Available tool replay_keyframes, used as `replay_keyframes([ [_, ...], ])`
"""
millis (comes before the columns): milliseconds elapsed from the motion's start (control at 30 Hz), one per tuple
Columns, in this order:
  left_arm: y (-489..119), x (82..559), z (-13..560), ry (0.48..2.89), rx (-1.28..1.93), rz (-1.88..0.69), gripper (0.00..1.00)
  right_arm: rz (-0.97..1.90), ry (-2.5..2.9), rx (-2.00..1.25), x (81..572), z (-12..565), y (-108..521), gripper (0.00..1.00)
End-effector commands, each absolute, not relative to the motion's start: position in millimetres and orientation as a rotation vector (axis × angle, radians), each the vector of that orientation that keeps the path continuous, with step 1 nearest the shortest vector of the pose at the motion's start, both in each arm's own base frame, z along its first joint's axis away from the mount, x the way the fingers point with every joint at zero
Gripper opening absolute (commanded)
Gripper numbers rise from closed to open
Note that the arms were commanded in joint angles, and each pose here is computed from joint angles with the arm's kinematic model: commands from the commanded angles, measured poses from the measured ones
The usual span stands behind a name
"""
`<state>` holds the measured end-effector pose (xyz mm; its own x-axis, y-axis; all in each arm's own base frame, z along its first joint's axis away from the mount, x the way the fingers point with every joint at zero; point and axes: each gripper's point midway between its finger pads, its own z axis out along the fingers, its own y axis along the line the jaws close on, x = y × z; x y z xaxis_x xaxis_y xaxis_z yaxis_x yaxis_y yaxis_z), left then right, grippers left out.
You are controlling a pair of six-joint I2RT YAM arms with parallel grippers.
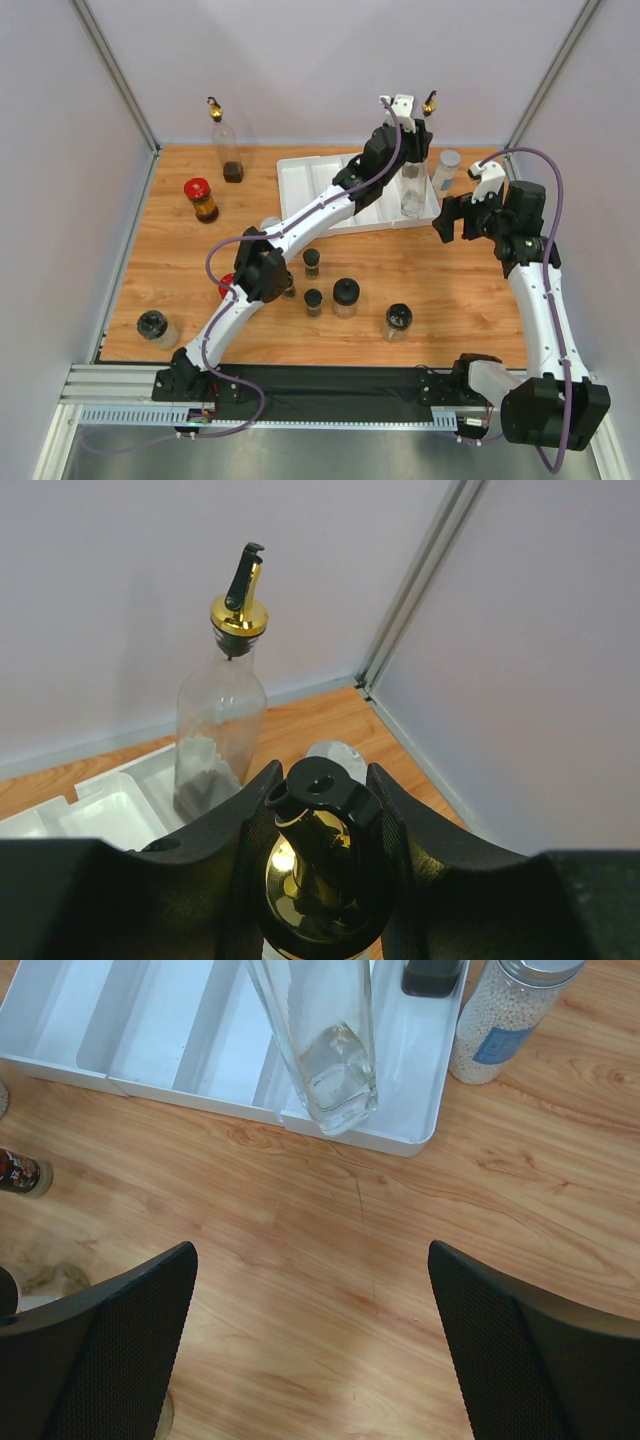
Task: Organize the condiment bottles
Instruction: Place the bottle in the storage box.
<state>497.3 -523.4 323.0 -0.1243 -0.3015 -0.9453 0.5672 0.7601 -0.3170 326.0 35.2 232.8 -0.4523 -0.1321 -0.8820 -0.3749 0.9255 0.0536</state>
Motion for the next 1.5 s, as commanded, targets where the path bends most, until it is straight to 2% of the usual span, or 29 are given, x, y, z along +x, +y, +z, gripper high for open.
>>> replay_keyframes([
  [0, -516, 483, 419, 1.283, 0.095, -0.900, 0.00, 0.267, 1.964, -0.363, 332, 261, 33, 1.00],
  [300, -517, 482, 421, 1.281, 0.094, -0.921, 0.00, 0.299, 1.982, -0.450, 329, 250, 39, 0.98],
  [500, -511, 472, 433, 1.287, 0.133, -0.914, 0.00, 0.294, 1.860, -0.701, 329, 236, 52, 0.99],
  [667, -508, 461, 442, 1.297, 0.161, -0.929, 0.00, 0.288, 1.680, -0.872, 343, 255, 63, 1.00],
  [900, -504, 448, 447, 1.323, 0.196, -0.962, 0.00, 0.406, 1.587, -0.899, 383, 280, 79, 1.00],
  [1100, -497, 435, 454, 1.336, 0.216, -0.989, 0.00, 0.425, 1.585, -0.922, 407, 274, 97, 1.00],
  [1467, -496, 419, 460, 1.351, 0.222, -1.061, 0.00, 0.421, 1.575, -0.892, 427, 271, 125, 1.00],
])
